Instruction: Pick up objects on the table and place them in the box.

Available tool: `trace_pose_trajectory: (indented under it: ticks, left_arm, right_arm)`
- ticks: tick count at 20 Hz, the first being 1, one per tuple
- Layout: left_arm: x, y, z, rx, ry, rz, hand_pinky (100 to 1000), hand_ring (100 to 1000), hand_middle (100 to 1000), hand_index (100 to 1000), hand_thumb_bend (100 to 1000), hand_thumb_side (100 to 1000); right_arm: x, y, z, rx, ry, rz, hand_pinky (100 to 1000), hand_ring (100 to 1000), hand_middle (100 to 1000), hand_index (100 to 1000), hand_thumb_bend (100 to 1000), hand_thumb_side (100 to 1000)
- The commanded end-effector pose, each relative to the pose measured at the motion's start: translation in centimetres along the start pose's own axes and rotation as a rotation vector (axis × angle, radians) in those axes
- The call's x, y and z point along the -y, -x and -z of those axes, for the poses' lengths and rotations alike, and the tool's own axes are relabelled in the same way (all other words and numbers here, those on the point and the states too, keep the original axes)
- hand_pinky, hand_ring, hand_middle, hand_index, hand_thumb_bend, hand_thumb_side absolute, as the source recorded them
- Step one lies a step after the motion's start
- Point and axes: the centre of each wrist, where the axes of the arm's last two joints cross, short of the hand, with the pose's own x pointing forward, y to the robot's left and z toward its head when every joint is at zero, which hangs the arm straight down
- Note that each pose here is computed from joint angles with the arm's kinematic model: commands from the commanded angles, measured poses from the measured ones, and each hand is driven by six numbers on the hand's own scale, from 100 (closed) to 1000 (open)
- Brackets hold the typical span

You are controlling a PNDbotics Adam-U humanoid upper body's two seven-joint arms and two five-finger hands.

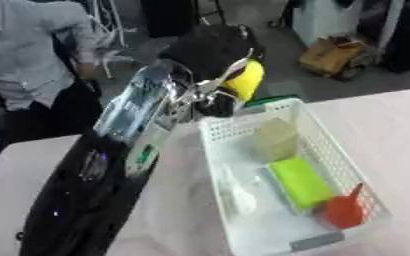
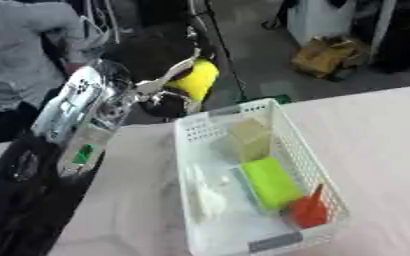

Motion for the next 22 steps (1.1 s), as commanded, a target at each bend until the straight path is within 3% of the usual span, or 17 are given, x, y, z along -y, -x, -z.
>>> trace_pose_trajectory:
  ticks: [1,8,14,18,19,22]
  left_arm:
    - [-0.2,-0.5,0.6,0.016,-0.036,0.028,100,421,510,667,295,100]
    - [2.4,-1.4,1.6,0.058,-0.017,0.058,100,430,507,656,316,100]
    - [5.1,-2.2,1.7,0.115,0.012,0.032,100,424,503,657,251,146]
    - [6.3,-2.8,1.7,0.142,0.025,0.013,100,440,517,694,224,182]
    - [6.5,-3.0,1.7,0.147,0.035,0.016,100,514,574,798,187,253]
    - [6.9,-3.3,1.7,0.163,0.088,0.035,100,547,615,852,164,294]
  right_arm:
    - [-0.2,-0.5,0.8,0.028,0.004,0.029,922,875,681,765,100,1000]
    - [-0.4,-0.6,1.0,0.028,0.008,0.043,922,875,681,765,100,1000]
    - [-0.4,-0.6,1.0,0.028,0.012,0.042,922,875,680,765,100,1000]
    - [-0.4,-0.6,1.1,0.030,0.015,0.043,922,875,680,765,100,1000]
    - [-0.4,-0.6,1.1,0.030,0.015,0.043,922,875,680,764,100,1000]
    - [-0.4,-0.6,1.1,0.030,0.016,0.044,922,875,680,764,100,1000]
